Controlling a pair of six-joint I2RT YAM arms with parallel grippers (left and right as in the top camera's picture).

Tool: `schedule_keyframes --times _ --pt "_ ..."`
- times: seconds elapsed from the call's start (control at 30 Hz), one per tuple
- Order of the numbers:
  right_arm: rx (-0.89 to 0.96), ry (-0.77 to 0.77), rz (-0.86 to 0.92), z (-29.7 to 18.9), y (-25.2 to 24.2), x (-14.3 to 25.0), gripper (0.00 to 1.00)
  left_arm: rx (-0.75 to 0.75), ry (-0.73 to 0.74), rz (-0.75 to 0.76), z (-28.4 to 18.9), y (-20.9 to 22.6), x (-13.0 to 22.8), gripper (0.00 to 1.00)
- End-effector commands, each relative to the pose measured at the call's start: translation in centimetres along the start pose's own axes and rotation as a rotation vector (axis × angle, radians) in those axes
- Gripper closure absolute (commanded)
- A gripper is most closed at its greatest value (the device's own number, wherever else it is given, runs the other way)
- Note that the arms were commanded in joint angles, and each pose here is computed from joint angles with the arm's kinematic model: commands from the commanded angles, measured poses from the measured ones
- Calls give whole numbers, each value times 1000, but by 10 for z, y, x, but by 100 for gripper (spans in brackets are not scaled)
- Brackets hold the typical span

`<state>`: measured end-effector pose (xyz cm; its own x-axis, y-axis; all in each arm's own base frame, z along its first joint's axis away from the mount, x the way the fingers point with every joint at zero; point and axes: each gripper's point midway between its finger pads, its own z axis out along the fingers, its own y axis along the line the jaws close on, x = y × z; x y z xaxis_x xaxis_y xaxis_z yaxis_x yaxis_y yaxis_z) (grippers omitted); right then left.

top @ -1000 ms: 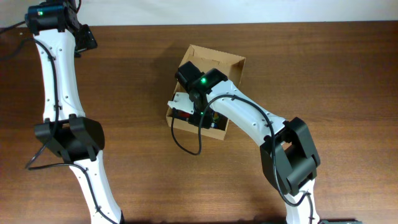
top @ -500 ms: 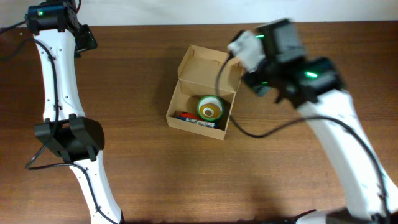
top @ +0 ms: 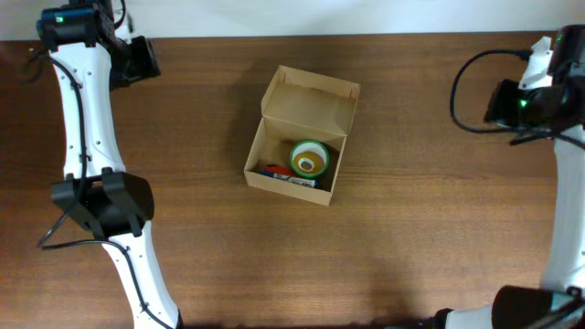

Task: Pack container

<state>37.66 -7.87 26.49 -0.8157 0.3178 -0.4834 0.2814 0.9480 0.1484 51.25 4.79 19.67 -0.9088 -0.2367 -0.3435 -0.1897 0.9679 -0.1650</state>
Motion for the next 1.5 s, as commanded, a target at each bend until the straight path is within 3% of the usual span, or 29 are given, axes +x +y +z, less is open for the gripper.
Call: schedule_keyframes --times 0.0,0.03,0.17,0.3,0.43,0.57,0.83,1.03,1.2,1.47 --pt "-90 68 91 22 12 3 96 195 7 225 -16 -48 11 90" --pt "-124 123 123 37 17 8 96 210 34 277 -16 -57 20 99" --pt "-152 226 141 62 22 22 96 368 174 418 -15 -98 65 99" --pt "-138 269 102 66 29 35 96 481 348 390 13 -94 106 99" --pt "-121 337 34 67 38 59 96 479 238 372 -15 -57 109 99" --pt "-120 385 25 78 41 77 96 328 104 435 -55 -30 124 99" --pt "-160 344 -65 107 75 71 96 399 401 514 48 -72 189 99" --pt "-166 441 -97 147 91 92 96 410 423 545 78 -86 194 99" --pt "-171 422 -99 150 92 87 96 452 472 584 95 -118 214 99" --pt "-179 387 -104 153 94 80 96 448 434 591 102 -160 218 98"
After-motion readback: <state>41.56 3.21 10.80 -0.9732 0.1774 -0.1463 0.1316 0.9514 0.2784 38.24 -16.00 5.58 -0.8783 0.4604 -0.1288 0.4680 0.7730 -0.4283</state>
